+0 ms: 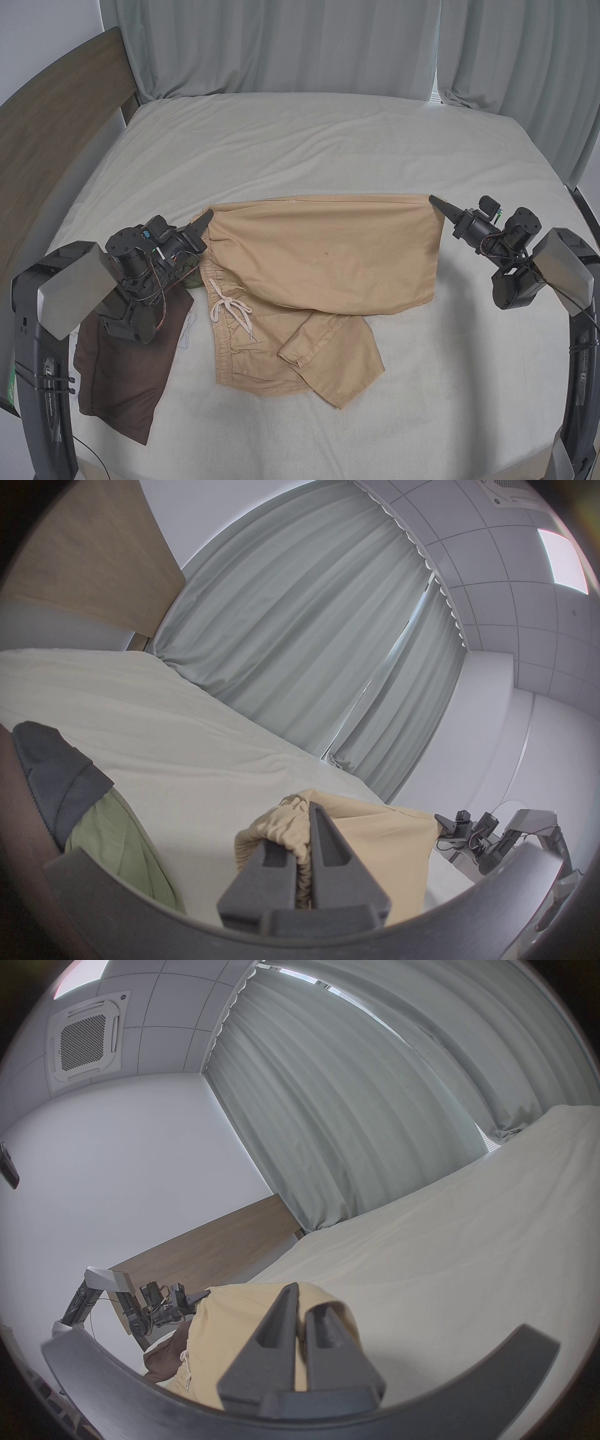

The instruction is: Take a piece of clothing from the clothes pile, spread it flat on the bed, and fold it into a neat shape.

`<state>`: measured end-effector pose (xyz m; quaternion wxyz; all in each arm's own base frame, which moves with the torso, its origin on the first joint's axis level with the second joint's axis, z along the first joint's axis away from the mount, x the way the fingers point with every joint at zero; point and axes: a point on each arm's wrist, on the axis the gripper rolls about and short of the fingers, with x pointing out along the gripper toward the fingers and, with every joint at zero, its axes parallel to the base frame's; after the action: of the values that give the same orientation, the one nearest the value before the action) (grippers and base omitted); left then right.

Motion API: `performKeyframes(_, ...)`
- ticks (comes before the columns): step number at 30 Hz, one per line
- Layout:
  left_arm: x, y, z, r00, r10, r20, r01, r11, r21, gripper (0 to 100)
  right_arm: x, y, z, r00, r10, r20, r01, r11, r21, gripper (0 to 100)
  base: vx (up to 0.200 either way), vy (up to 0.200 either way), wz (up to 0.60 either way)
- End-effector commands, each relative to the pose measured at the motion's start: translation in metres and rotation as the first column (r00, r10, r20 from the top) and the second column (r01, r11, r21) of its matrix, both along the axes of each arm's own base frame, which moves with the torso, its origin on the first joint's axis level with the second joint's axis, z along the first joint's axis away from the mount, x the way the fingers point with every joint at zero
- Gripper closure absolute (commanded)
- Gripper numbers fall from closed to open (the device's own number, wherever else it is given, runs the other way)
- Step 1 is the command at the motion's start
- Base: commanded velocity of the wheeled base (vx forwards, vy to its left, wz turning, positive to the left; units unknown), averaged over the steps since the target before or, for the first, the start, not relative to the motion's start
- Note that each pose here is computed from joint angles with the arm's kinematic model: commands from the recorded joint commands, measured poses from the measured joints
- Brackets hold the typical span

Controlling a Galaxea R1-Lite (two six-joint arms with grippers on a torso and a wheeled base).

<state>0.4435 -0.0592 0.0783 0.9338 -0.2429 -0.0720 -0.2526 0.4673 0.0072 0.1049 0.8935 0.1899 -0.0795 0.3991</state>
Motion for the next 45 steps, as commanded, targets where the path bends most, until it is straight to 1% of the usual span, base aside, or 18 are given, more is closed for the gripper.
performKeyframes(1, 0.006, 0.000, -0.010, 1.000, -0.003, -0.013, 0.003, 1.000, -0.013, 100, 0.013, 0.003, -0.017, 1.000, 0.007, -0.010, -0.007, 1.000, 0.002, 100, 0.000, 0.000, 0.00)
performKeyframes(7, 0.012, 0.002, -0.013, 1.000, 0.003, -0.003, -0.003, 1.000, -0.015, 100, 0.020, 0.005, -0.019, 1.000, 0.007, -0.007, -0.007, 1.000, 0.004, 100, 0.000, 0.000, 0.00)
performKeyframes(11, 0.014, 0.002, -0.015, 1.000, 0.002, -0.003, -0.002, 1.000, -0.018, 100, 0.022, 0.011, -0.018, 1.000, 0.021, -0.004, -0.021, 1.000, 0.004, 100, 0.000, 0.000, 0.00)
performKeyframes(15, 0.017, 0.004, -0.015, 1.000, 0.005, 0.004, -0.005, 1.000, -0.023, 100, 0.026, 0.018, -0.015, 0.999, 0.035, 0.009, -0.035, 0.999, 0.003, 100, 0.000, 0.000, 0.00)
performKeyframes(21, 0.020, 0.005, -0.018, 1.000, 0.005, 0.006, -0.005, 1.000, -0.023, 100, 0.031, 0.020, -0.009, 0.999, 0.036, 0.029, -0.036, 0.999, 0.004, 100, 0.000, 0.000, 0.00)
performKeyframes(22, 0.020, 0.005, -0.019, 1.000, 0.005, 0.006, -0.005, 1.000, -0.023, 0, 0.032, 0.020, -0.008, 0.999, 0.036, 0.032, -0.036, 0.999, 0.004, 0, 0.000, 0.000, 0.00)
performKeyframes(27, 0.020, 0.004, -0.017, 1.000, -0.002, 0.002, 0.002, 0.999, -0.040, 0, 0.037, 0.018, -0.002, 0.999, 0.019, 0.046, -0.020, 1.000, 0.010, 0, 0.000, 0.000, 0.00)
performKeyframes(28, 0.019, 0.002, -0.017, 1.000, -0.014, -0.016, 0.013, 0.997, -0.074, 0, 0.037, 0.018, -0.003, 0.999, 0.014, 0.041, -0.014, 1.000, 0.013, 0, 0.000, 0.000, 0.00)
performKeyframes(29, 0.019, 0.002, -0.017, 1.000, -0.014, -0.016, 0.013, 0.997, -0.074, 0, 0.037, 0.018, -0.003, 0.999, 0.014, 0.041, -0.014, 1.000, 0.013, 0, 0.000, 0.000, 0.00)
performKeyframes(30, 0.017, 0.001, -0.017, 0.999, -0.029, -0.043, 0.024, 0.993, -0.112, 0, 0.036, 0.017, -0.004, 0.999, 0.012, 0.035, -0.012, 1.000, 0.013, 0, 0.000, 0.000, 0.00)
performKeyframes(32, 0.015, 0.000, -0.016, 0.997, -0.029, -0.067, 0.020, 0.991, -0.133, 0, 0.033, 0.018, -0.005, 0.999, 0.013, 0.030, -0.013, 1.000, 0.012, 0, 0.000, 0.000, 0.00)
performKeyframes(35, 0.009, 0.002, -0.024, 0.991, -0.027, -0.133, 0.009, 0.991, -0.133, 0, 0.024, 0.019, -0.004, 1.000, 0.014, 0.014, -0.014, 1.000, 0.007, 0, 0.000, 0.000, 0.00)
performKeyframes(40, 0.001, 0.006, -0.026, 0.985, -0.019, -0.169, -0.003, 0.992, -0.129, 0, 0.011, 0.025, -0.004, 1.000, 0.026, 0.007, -0.026, 1.000, 0.007, 0, 0.000, 0.000, 0.00)
performKeyframes(42, -0.008, 0.014, -0.026, 0.982, -0.003, -0.190, -0.021, 0.992, -0.126, 0, -0.002, 0.031, -0.006, 0.999, 0.039, -0.003, -0.039, 0.999, 0.005, 0, 0.000, 0.000, 0.00)
performKeyframes(44, -0.009, 0.015, -0.026, 0.981, -0.001, -0.194, -0.024, 0.992, -0.124, 0, -0.003, 0.031, -0.006, 0.999, 0.039, -0.007, -0.039, 0.999, 0.005, 0, 0.000, 0.000, 0.00)
performKeyframes(45, -0.021, 0.019, -0.021, 0.979, 0.008, -0.203, -0.033, 0.992, -0.120, 0, -0.014, 0.034, -0.008, 0.999, 0.031, -0.013, -0.032, 0.999, -0.032, 0, 0.000, 0.000, 0.00)
